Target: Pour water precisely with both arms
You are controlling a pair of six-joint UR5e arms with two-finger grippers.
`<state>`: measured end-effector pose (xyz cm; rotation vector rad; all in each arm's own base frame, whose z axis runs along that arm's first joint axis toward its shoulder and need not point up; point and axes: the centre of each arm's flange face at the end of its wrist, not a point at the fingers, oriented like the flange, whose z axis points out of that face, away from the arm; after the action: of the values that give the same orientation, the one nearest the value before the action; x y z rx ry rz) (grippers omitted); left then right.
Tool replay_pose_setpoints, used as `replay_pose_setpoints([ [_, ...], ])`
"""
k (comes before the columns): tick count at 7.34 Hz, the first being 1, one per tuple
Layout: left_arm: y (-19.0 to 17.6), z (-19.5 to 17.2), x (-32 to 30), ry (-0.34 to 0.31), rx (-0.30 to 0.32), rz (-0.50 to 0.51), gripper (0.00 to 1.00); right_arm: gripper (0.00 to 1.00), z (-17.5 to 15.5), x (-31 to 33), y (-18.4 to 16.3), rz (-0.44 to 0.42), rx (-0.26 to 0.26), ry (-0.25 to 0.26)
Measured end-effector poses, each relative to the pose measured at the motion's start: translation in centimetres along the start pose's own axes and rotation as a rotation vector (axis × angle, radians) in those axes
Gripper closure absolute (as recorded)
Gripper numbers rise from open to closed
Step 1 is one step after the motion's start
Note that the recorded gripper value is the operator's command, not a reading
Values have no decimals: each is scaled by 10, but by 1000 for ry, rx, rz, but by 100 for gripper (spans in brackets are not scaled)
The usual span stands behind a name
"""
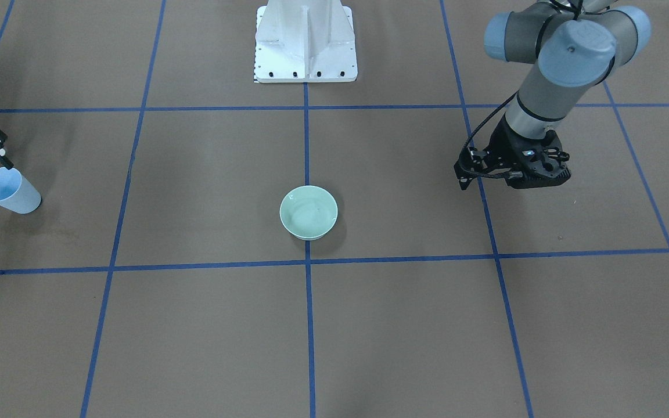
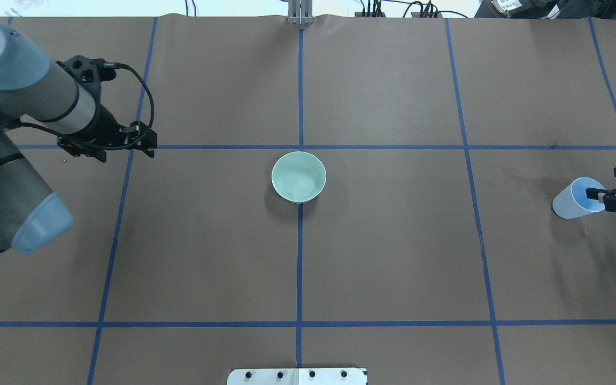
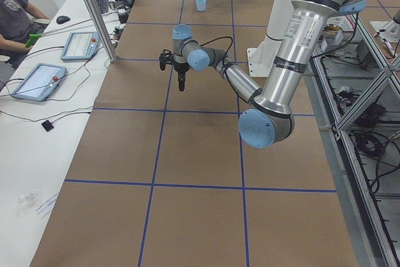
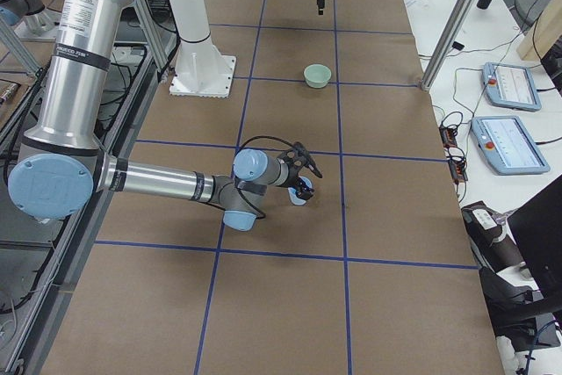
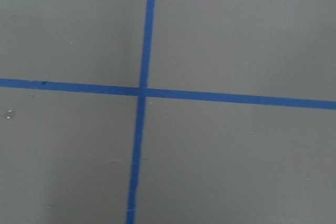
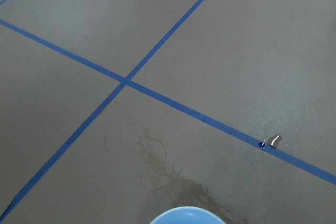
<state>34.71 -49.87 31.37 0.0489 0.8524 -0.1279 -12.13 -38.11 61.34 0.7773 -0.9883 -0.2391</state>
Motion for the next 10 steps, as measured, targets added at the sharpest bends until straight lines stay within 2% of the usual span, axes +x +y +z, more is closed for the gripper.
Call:
replay_pose_setpoints([
  [2, 18, 14, 80, 48, -40, -18, 0, 1, -14, 22, -10, 64, -31, 38],
  [4, 22, 29, 158, 72, -74, -8, 0, 1, -16, 42, -32, 171, -118, 68],
  [5, 19, 37, 185, 74, -85, -3, 0, 1, -16, 50, -46, 220, -156, 65],
  [6, 13, 52, 200, 77, -90, 3, 1, 1, -16, 56, -56, 265, -189, 65],
  [8, 8, 90, 207, 92, -97, 15, 2, 1, -19, 70, -62, 331, -227, 97],
  [9, 9, 101, 209, 94, -102, 16, 8, 1, -22, 78, -60, 343, -234, 115],
  [10, 11, 110, 212, 91, -110, 17, 31, 1, -25, 84, -56, 344, -240, 125],
])
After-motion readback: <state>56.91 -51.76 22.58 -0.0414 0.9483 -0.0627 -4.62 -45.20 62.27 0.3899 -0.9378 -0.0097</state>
